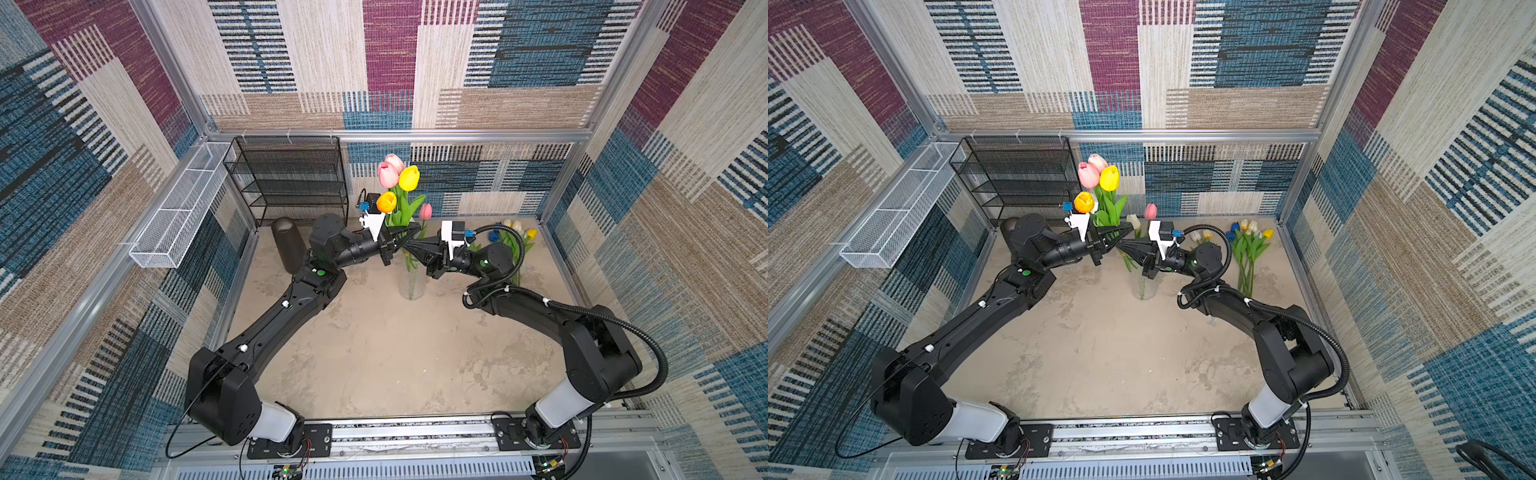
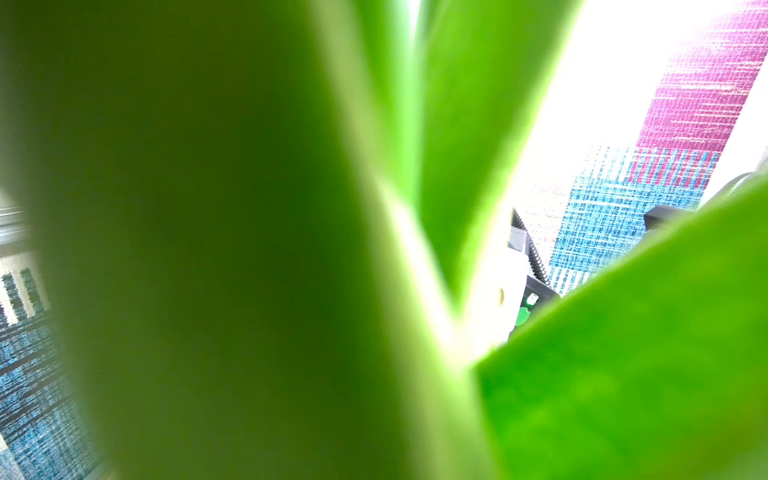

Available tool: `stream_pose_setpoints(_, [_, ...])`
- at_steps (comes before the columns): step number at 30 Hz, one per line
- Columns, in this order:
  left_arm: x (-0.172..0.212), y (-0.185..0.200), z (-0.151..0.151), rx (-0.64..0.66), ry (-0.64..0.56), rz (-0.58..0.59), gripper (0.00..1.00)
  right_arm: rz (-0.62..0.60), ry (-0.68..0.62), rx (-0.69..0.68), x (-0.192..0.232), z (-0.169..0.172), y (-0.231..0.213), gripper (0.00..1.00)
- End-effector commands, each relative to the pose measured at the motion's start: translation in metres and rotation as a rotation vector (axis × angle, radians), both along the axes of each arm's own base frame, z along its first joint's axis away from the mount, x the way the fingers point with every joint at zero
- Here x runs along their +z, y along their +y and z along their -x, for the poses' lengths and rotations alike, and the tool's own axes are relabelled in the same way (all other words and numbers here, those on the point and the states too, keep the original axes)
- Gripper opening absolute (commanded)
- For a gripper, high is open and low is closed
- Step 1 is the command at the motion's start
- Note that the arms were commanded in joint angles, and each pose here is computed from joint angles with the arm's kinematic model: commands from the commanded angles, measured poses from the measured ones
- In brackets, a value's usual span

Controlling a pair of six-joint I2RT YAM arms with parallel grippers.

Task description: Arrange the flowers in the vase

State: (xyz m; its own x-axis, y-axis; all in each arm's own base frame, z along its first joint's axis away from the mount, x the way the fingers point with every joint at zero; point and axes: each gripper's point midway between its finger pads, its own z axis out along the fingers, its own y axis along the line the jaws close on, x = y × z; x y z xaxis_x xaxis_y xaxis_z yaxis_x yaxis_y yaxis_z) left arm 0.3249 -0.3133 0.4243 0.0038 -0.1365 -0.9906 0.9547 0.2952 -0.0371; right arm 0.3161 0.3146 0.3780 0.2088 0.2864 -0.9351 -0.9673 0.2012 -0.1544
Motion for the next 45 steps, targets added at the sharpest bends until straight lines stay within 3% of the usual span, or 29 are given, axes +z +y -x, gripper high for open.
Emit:
stream_pose_setpoints(1, [0.008, -0.002, 0.004, -0.019, -0.012, 0.005, 0.0, -0.018, 0.005, -0.065, 0.008, -0.004, -0.005, 0.19])
stream_pose_setpoints(3, [0.009, -0.002, -0.001, -0.001, -0.006, -0.004, 0.0, -0.023, -0.001, -0.08, 0.012, -0.001, -0.009, 0.33])
stream_pose_setpoints(7, [0.013, -0.004, -0.009, 0.015, -0.009, -0.015, 0.0, -0.031, -0.026, -0.124, 0.022, 0.014, -0.022, 0.45])
stream_pose_setpoints(12, [0.018, -0.013, -0.023, 0.018, -0.025, 0.0, 0.0, -0.07, -0.022, -0.288, 0.019, 0.032, -0.057, 0.55])
stream_pose_setpoints(19, [0.01, -0.025, -0.061, 0.081, -0.049, -0.025, 0.0, -0.28, -0.007, -0.604, 0.018, 0.058, -0.135, 0.57])
stream_pose_setpoints(22, [-0.001, -0.032, -0.073, 0.093, -0.046, -0.043, 0.0, -0.323, -0.046, -0.671, 0.023, 0.07, -0.154, 0.57])
stream_pose_setpoints(36, [-0.045, -0.034, -0.093, 0.169, -0.053, -0.119, 0.0, -0.284, -0.101, -0.606, 0.024, 0.082, -0.144, 0.57])
stream_pose_setpoints(45, [-0.053, -0.036, -0.106, 0.207, -0.044, -0.126, 0.0, -0.274, -0.1, -0.593, 0.023, 0.082, -0.141, 0.57])
